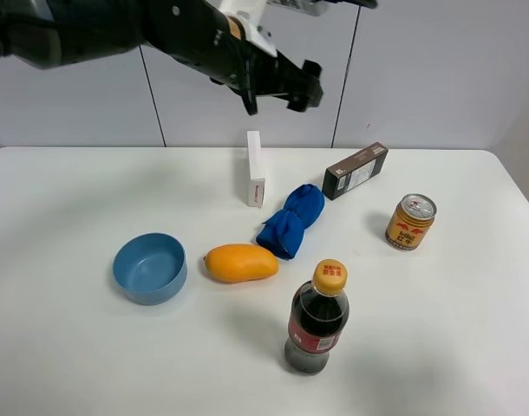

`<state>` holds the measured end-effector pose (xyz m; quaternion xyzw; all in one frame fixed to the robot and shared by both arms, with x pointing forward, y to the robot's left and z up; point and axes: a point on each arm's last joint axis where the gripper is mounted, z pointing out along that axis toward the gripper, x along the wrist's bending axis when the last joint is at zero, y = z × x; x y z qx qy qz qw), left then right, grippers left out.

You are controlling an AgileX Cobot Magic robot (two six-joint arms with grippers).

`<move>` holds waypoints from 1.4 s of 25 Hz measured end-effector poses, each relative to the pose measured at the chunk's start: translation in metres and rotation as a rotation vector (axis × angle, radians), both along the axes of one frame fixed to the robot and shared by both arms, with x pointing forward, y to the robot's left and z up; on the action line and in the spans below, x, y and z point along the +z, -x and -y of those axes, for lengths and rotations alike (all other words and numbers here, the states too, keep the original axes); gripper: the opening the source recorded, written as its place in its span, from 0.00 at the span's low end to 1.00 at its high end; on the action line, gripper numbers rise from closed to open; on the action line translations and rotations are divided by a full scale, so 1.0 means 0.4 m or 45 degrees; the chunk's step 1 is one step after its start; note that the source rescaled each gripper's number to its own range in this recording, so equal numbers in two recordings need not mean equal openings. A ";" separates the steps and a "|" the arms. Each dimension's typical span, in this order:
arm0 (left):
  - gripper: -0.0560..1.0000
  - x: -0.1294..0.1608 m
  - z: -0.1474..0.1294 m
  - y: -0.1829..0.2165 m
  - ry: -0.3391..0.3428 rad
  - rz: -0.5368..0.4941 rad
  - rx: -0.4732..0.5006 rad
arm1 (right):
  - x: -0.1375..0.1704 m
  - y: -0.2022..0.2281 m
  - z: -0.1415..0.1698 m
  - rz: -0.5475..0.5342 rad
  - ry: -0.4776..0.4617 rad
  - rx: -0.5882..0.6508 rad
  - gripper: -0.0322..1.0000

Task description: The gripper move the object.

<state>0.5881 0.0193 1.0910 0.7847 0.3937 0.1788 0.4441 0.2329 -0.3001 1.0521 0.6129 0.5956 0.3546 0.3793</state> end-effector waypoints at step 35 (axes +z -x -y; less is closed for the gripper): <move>0.99 0.143 -0.695 0.355 -0.113 0.068 0.817 | 0.000 0.000 0.000 0.000 0.000 0.000 1.00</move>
